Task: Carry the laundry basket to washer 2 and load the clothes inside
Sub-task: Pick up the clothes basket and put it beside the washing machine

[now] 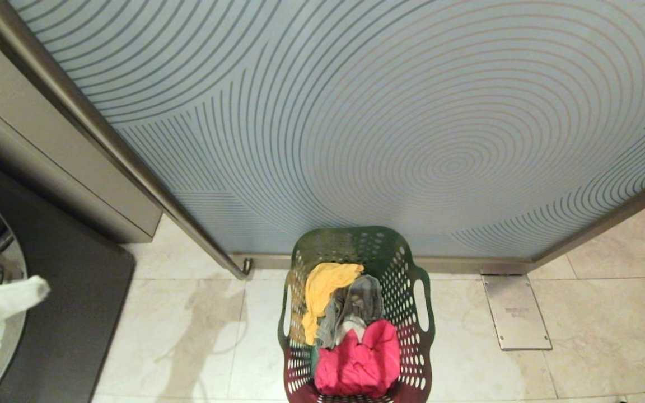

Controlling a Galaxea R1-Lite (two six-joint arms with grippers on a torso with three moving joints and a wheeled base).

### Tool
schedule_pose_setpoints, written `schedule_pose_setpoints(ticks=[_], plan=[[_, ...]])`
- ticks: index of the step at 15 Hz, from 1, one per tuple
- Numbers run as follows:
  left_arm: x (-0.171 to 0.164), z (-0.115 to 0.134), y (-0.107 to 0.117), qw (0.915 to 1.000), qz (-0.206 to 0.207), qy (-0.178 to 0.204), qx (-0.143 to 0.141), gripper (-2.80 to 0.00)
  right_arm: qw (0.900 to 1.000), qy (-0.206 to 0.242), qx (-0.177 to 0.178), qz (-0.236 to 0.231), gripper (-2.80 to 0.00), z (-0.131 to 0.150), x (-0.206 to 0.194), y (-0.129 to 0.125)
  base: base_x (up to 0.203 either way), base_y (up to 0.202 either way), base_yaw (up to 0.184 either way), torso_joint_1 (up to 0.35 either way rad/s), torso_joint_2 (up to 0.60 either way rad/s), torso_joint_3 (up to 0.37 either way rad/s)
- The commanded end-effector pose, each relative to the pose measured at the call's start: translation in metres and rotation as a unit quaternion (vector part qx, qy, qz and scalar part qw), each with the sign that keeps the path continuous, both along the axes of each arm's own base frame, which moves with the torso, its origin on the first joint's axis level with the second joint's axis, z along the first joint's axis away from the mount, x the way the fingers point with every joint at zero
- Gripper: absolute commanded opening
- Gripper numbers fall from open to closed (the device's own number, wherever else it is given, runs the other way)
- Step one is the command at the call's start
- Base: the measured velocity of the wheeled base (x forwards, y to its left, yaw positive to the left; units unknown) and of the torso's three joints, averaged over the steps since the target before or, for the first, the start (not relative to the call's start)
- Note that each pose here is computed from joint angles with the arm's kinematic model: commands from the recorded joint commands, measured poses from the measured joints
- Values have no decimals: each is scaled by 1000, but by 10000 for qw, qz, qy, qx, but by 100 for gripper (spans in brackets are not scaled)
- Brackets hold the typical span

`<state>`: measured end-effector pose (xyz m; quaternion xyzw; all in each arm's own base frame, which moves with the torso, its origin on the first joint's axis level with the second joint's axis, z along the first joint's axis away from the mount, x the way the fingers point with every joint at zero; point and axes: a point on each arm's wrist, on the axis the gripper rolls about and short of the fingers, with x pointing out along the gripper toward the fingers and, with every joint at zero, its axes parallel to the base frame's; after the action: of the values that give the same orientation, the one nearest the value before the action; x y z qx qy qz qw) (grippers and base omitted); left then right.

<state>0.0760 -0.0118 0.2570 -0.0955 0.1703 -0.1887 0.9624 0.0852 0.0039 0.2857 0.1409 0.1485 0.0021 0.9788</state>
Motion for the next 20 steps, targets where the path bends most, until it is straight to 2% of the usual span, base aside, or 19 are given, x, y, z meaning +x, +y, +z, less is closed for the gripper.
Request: schedule_pose_setpoints(ticks=[1, 2, 3, 4, 5, 6, 8, 10, 12, 13, 14, 15, 17, 18, 20], plan=[[68, -29, -7, 9901, -77, 1399, 106, -280, 9912, 1291, -41, 282, -280, -29, 68, 12, 0, 0, 0, 0, 0, 0], [79, -45, -11, 9835, -123, 1793, 198, 0, 9852, 1623, -77, 540, -280, -44, 77, 23, 0, 0, 0, 0, 0, 0], [79, -65, -16, 9767, -235, 2114, 301, 0, 9808, 1845, -116, 613, -280, -61, 79, 27, 0, 0, 0, 0, 0, 0], [75, -77, -20, 9743, -304, 2195, 395, 0, 9791, 1923, -157, 643, -280, -73, 81, 29, 0, 0, 0, 0, 0, 0], [72, -87, -24, 9734, -316, 2206, 525, 0, 9771, 1998, -230, 689, -80, -85, 87, 34, 0, 0, 0, 0, 0, 0], [73, -97, -26, 9711, -300, 2283, 629, 0, 9727, 2154, -332, 793, 0, -96, 93, 41, 0, 0, 0, 0, 0, 0], [74, -112, -32, 9619, -428, 2597, 742, 0, 9649, 2338, -487, 1093, 0, -117, 100, 59, 0, 0, 0, 0, 0, 0], [78, -122, -39, 9537, -580, 2831, 829, 0, 9669, 2214, -572, 1130, 0, -138, 115, 71, 0, 0, 0, 0, 0, 0], [91, -131, -46, 9511, -623, 2895, 878, 0, 9666, 2248, -703, 1012, 0, -159, 133, 79, 0, 0, 0, 0, 0, 0], [98, -137, -51, 9518, -616, 2849, 955, 0, 9663, 2268, -754, 954, 0, -168, 140, 82, 0, 0, 0, 0, 0, 0], [102, -142, -58, 9533, -516, 2740, 1158, 0, 9662, 2279, -783, 910, 0, -173, 145, 82, 0, 0, 0, 0, 0, 0], [108, -147, -68, 9573, -354, 2561, 1292, 0, 9668, 2264, -781, 895, 0, -173, 148, 83, 0, 0, 0, 0, 0, 0], [118, -153, -88, 9652, 25, 2286, 1272, 0, 9676, 2230, -771, 895, 0, -173, 158, 87, 0, 0, 0, 0, 0, 0], [120, -156, -97, 9665, 187, 2174, 1350, 0, 9672, 2250, -774, 889, 0, -174, 163, 89, 0, 0, 0, 0, 0, 0], [115, -154, -113, 9688, 27, 2059, 1382, 0, 9684, 2240, -729, 814, 0, -174, 172, 87, 0, 0, 0, 0, 0, 0]])
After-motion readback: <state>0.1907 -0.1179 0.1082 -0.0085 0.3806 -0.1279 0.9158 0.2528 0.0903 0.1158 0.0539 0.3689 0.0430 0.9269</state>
